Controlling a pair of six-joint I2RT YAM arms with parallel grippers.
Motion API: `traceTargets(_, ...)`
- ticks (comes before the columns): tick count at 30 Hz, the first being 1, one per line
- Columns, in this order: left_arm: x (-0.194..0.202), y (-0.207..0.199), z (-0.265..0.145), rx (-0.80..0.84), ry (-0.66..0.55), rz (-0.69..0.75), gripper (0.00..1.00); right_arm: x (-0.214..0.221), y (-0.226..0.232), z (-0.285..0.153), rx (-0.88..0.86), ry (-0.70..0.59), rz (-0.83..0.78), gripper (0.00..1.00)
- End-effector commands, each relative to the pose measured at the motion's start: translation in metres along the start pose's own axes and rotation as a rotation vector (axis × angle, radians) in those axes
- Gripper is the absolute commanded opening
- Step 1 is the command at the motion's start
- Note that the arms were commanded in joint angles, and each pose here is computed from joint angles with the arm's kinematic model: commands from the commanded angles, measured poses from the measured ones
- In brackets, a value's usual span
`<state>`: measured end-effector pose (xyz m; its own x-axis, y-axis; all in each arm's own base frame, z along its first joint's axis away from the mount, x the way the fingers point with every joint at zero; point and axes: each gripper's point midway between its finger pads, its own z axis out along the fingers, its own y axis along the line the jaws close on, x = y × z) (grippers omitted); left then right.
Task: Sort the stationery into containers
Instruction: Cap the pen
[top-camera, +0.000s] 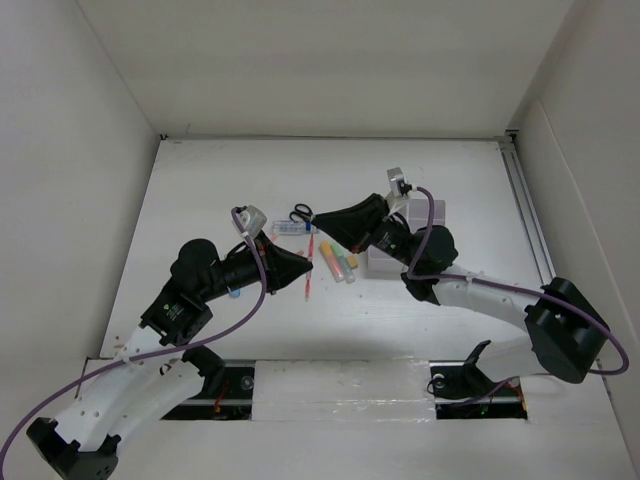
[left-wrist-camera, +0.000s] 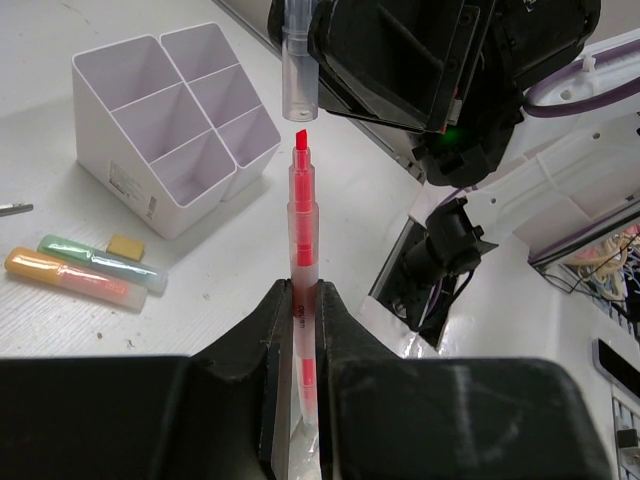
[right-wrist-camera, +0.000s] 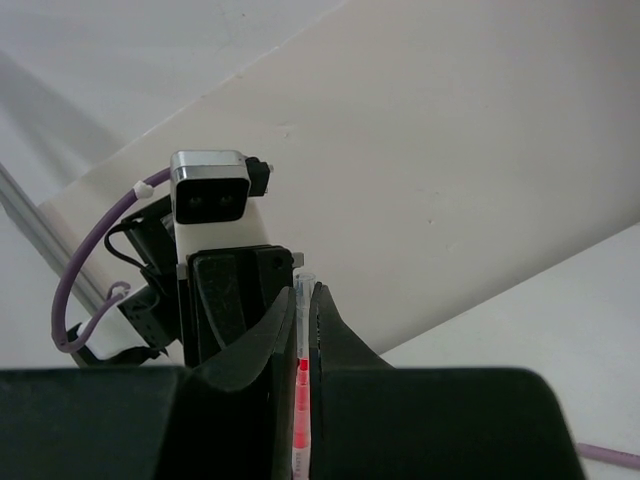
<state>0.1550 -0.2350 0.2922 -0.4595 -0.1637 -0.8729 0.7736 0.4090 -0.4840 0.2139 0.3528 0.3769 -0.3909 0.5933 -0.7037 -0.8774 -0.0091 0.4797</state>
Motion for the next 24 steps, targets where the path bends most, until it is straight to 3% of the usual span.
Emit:
traceTargets(1, -0.009, -0.005, 0.000, 0.025, -0.035, 0.036, 0.00, -0.002, 0.016, 0.002, -0.063, -0.019, -0.005, 0.00)
traceTargets(24, -0.014, 0.003, -0.001, -0.030, -0.064, 0.025, 0.00, 0.011, 0.012, -0.005, -0.053, 0.001, 0.018, 0.00)
